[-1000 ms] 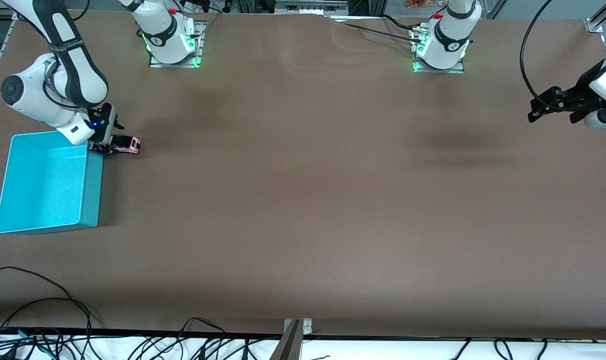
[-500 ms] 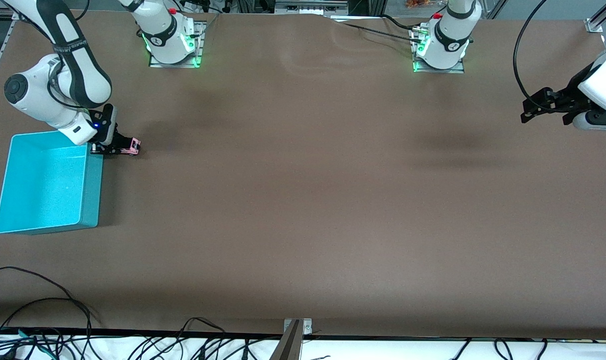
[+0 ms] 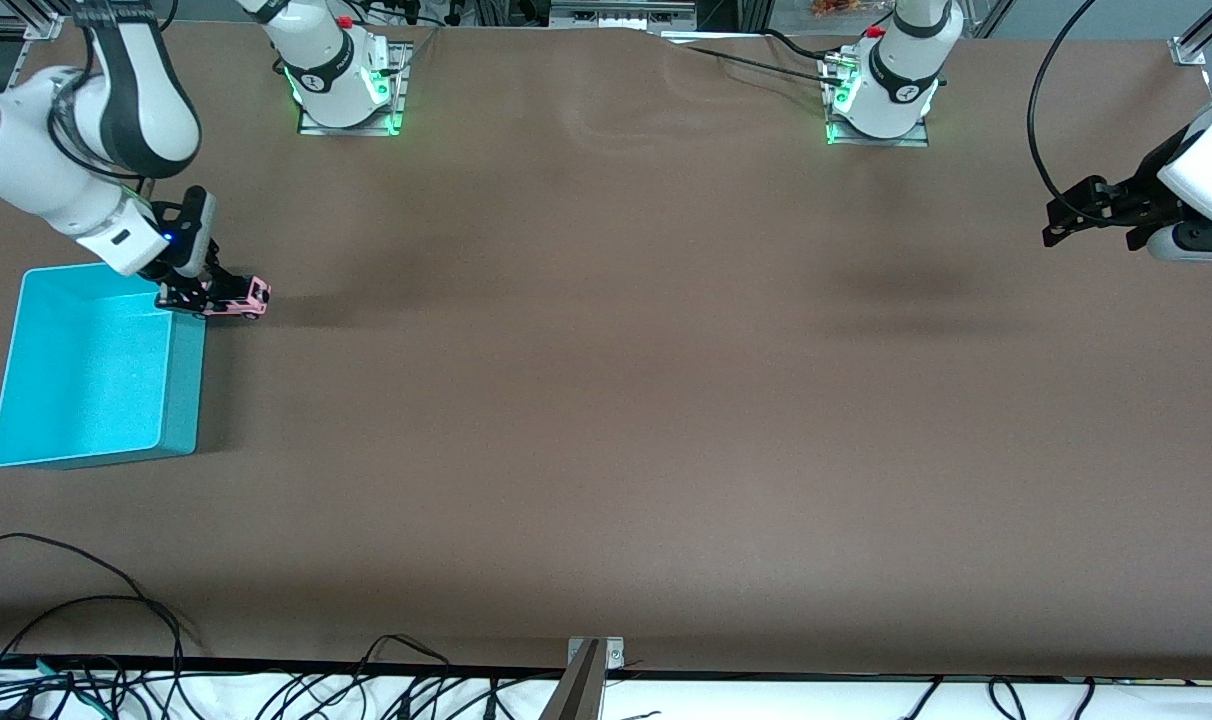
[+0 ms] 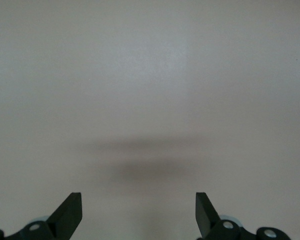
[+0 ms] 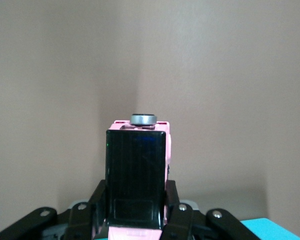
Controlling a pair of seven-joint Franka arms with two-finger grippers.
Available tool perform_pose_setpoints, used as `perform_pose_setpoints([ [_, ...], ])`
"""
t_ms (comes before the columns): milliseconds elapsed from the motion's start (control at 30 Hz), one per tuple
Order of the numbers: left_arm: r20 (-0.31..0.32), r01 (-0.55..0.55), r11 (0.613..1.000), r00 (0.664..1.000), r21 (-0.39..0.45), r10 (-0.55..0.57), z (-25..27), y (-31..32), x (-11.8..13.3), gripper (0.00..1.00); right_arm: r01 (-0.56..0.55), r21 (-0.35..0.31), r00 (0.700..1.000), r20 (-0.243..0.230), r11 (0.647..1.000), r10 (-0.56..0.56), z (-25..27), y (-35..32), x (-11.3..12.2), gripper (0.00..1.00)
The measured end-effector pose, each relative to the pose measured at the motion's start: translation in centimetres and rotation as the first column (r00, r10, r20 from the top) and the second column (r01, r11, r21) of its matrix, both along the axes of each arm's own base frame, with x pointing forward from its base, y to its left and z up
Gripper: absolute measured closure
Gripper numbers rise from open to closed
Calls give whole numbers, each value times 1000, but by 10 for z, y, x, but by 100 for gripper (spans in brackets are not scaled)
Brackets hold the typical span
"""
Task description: Wind and store pink jeep toy
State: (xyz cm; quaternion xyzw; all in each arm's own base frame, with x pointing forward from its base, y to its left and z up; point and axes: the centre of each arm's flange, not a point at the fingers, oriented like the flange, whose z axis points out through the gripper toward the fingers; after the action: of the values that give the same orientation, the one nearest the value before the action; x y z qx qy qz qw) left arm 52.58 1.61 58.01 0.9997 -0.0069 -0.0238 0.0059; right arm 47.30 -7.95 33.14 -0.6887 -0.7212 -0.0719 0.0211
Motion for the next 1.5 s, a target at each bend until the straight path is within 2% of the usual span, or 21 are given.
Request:
perform_pose_setpoints([
  [100,0,-2,1000,1000,0,2,0,1,0,0,3,3,1000,-1,1000,-3,15,-6,3,51],
  [367,0,-6,1000,1000,0,6,0,4,0,0,14,-55,1000,1,998,-14,41,-57,5,51],
  [767,0,-8,1000,1000,0,8,0,4,0,0,-32,-78,999,-16,996,31,26,-145,0,51],
  [1100,0,-8,1000,1000,0,8,0,5,0,0,-49,-85,996,-84,995,41,-17,-184,13,51],
  [1500,0,-10,1000,1000,0,10,0,5,0,0,-41,-63,986,-164,997,30,-77,-192,28,51],
])
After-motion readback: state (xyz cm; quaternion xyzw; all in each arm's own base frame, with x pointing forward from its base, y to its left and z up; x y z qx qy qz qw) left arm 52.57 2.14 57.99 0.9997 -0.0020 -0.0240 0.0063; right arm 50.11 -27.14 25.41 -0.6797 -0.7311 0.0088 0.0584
